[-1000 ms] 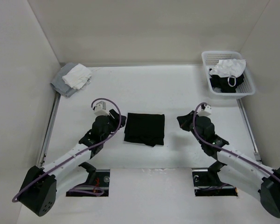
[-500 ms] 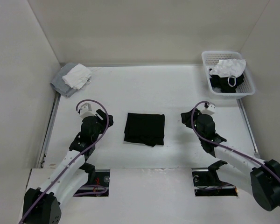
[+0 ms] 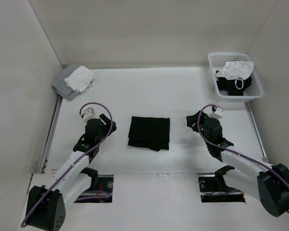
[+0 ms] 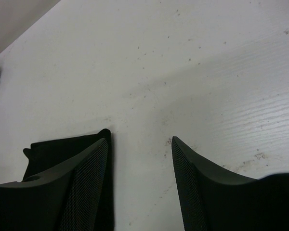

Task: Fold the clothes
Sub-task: Fold the tank top

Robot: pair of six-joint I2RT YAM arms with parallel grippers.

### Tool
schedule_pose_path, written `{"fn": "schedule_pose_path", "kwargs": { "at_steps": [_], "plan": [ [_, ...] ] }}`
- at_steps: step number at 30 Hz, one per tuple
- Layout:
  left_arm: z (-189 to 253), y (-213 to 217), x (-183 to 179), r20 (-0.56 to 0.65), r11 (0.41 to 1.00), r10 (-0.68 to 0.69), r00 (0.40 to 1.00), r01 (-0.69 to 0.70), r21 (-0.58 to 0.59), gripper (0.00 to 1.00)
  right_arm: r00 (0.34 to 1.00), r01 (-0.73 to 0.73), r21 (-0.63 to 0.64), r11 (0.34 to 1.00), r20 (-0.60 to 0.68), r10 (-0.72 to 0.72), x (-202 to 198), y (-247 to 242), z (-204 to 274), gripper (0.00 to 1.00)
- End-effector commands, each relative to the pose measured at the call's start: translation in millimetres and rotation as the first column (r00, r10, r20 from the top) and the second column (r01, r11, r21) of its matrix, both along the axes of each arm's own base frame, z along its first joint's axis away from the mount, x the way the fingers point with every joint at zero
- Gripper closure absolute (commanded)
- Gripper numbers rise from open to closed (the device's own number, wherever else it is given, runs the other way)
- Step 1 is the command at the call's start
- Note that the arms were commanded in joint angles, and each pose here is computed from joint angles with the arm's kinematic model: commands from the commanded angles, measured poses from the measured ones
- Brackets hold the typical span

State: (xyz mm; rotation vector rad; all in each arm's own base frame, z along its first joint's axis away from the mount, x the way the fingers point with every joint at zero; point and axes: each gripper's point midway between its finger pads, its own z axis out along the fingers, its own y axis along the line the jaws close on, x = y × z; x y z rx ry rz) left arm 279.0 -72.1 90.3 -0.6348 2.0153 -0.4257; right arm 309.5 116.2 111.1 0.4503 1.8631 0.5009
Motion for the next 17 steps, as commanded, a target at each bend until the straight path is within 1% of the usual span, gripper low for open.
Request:
{"fn": "schedule_pose_path", "kwargs": {
  "at_steps": [1,11,14,17],
  "plan": [
    [10.0,-5.8,8.6,0.041,0.999,-0.015,0.999,0.016,-0.031,0.4,0.998,0.022,0.032,0.999,0.057,-0.024,9.7,-1.0,13.6,0.39],
    [8.1,-9.1,10.0,0.035,0.999,-0.033,0.999,0.034,-0.032,0.41,0.999,0.01,0.031,0.999,0.043,-0.011,12.2,2.9,9.8,0.39],
    [7.3,-9.9,10.3,0.03,0.999,-0.036,0.999,0.037,-0.03,0.43,0.999,0.01,0.029,1.0,0.04,-0.011,12.9,3.2,9.2,0.39],
    [6.6,-13.3,10.9,0.024,0.998,-0.049,0.998,0.05,-0.025,0.39,0.999,0.01,0.028,1.0,0.037,-0.011,13.3,3.3,8.4,0.39]
  ]
}}
